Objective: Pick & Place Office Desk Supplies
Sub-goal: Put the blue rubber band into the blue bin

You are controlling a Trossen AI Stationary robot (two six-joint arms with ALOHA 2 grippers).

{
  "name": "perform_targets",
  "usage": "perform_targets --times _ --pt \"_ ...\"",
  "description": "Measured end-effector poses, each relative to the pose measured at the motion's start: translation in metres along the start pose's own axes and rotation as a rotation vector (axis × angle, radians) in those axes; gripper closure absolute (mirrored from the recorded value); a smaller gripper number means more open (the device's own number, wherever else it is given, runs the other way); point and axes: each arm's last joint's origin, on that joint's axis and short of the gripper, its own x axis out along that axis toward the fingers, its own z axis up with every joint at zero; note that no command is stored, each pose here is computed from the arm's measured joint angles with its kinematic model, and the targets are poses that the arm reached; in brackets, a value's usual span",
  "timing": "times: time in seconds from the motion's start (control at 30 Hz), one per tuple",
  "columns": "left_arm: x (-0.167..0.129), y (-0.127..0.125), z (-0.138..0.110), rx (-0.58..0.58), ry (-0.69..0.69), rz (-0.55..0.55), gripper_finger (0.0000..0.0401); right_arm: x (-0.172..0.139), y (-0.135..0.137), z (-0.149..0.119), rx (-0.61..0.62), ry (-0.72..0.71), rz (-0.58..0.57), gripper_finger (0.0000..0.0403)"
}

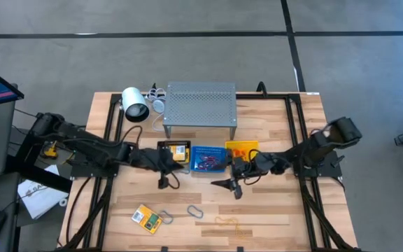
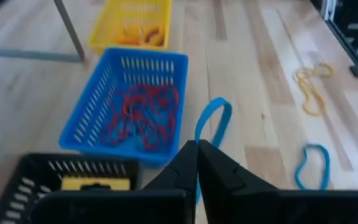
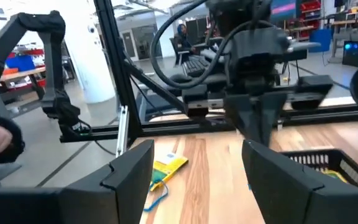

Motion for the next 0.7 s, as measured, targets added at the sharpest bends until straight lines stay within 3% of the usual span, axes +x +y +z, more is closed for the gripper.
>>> perform_targets --times 0.4,0.7 --pt "-0.001 0.004 0.024 0.046 -0.186 0.019 0.04 0.054 -0.009 -0.02 -0.001 -0.033 -0.029 0.0163" --pt "-0.004 0.003 0.039 0.093 -0.231 0.033 0.04 0.064 -0.012 -0.024 -0.001 -0.032 -0.036 0.0163"
